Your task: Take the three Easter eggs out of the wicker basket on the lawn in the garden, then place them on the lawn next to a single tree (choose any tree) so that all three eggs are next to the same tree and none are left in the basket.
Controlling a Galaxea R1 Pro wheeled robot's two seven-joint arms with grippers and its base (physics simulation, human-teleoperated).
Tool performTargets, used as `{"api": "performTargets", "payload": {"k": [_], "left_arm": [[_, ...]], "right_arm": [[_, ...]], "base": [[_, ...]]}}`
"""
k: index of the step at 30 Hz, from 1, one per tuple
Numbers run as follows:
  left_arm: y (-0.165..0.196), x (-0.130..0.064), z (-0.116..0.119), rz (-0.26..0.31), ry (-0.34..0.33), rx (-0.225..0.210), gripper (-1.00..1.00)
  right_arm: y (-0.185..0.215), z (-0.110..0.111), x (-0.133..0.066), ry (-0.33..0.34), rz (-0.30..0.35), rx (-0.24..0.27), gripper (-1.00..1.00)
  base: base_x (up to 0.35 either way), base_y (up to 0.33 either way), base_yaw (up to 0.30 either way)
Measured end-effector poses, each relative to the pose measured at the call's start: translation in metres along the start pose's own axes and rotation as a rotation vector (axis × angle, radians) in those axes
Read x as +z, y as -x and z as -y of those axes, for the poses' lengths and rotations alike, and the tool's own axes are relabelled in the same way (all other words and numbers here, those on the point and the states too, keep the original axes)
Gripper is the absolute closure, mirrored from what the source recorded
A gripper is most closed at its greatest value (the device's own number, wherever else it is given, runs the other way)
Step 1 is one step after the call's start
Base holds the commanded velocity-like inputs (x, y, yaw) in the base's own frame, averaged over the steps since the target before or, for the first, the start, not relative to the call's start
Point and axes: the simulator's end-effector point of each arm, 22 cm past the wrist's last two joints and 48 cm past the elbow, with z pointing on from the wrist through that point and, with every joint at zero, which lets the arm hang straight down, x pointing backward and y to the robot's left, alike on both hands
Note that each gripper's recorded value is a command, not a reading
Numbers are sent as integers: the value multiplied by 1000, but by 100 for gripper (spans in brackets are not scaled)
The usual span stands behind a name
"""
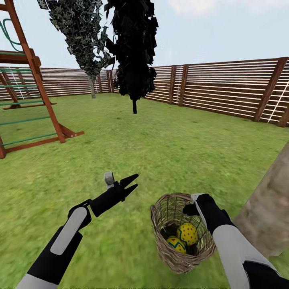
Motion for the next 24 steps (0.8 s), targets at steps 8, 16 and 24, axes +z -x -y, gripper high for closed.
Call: {"api": "performTargets", "payload": {"k": [8, 16, 24], "left_arm": [[-10, -6, -16, 0, 2, -1, -100], [-17, -11, -32, -1, 8, -8, -100], [-5, -17, -52, 32, 30, -32, -100]], "right_arm": [[-13, -2, 13, 0, -5, 1, -100], [-8, -1, 22, -4, 17, 2, -100], [-17, -4, 37, 0, -9, 2, -100]], "base": [[0, 0, 0], [0, 0, 0], [0, 0, 0]]}}
